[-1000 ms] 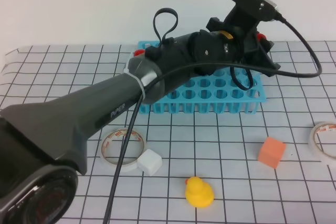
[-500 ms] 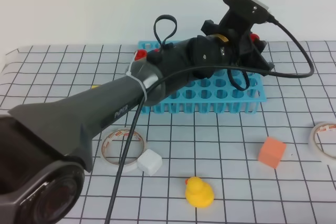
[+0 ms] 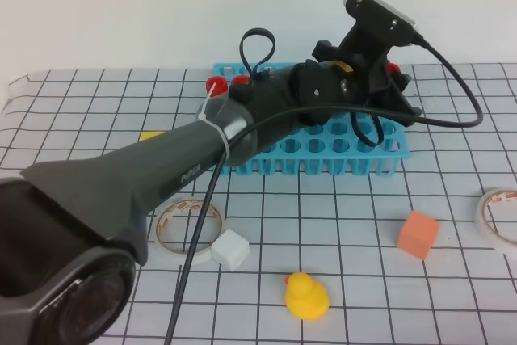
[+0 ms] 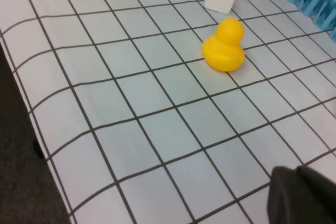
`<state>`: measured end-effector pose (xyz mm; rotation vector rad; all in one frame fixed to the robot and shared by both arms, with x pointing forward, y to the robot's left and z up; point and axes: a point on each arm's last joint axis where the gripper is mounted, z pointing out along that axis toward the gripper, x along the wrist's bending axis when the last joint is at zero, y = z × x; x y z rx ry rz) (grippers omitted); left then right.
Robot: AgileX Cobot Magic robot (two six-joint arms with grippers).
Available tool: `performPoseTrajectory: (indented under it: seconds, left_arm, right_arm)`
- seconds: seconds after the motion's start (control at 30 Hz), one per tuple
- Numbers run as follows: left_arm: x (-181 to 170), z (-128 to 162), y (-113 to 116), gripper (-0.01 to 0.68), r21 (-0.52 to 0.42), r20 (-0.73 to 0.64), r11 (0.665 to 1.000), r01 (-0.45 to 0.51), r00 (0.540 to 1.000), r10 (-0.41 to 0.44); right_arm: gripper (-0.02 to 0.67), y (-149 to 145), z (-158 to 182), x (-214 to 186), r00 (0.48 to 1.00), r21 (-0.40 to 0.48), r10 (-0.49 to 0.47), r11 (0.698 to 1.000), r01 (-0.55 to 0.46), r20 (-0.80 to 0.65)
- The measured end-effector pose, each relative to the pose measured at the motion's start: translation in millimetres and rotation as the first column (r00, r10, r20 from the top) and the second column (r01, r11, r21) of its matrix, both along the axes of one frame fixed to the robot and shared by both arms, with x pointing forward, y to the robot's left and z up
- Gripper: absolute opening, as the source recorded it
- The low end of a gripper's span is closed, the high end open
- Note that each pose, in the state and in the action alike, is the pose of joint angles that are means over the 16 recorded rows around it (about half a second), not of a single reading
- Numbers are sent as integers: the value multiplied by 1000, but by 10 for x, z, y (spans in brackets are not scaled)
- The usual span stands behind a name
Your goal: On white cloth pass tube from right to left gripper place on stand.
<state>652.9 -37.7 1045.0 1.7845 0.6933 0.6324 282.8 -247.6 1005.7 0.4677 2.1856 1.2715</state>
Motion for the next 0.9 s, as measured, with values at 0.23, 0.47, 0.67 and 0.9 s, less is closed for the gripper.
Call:
performPoseTrajectory:
  seconds: [0.23,0.47,0.67,0.9]
  left_arm:
    - [27,-60,-12,262,-7,-5,1000,-11,1000,11]
    - [30,-40,-9,331,-17,0,1000,-18,1000,18]
    - [-28,219,40,403,-32,53,999,-12,999,14]
    - [-245,904,211,448,-50,202,999,11,979,0]
  right_arm:
    - [-1,0,0,0,1000,0,0,1000,0,-1]
    - [-1,0,0,0,1000,1,-1,1000,1,-1]
    - [-1,0,0,0,1000,1,-1,1000,1,-1]
    - [-1,0,0,0,1000,1,-1,1000,1,-1]
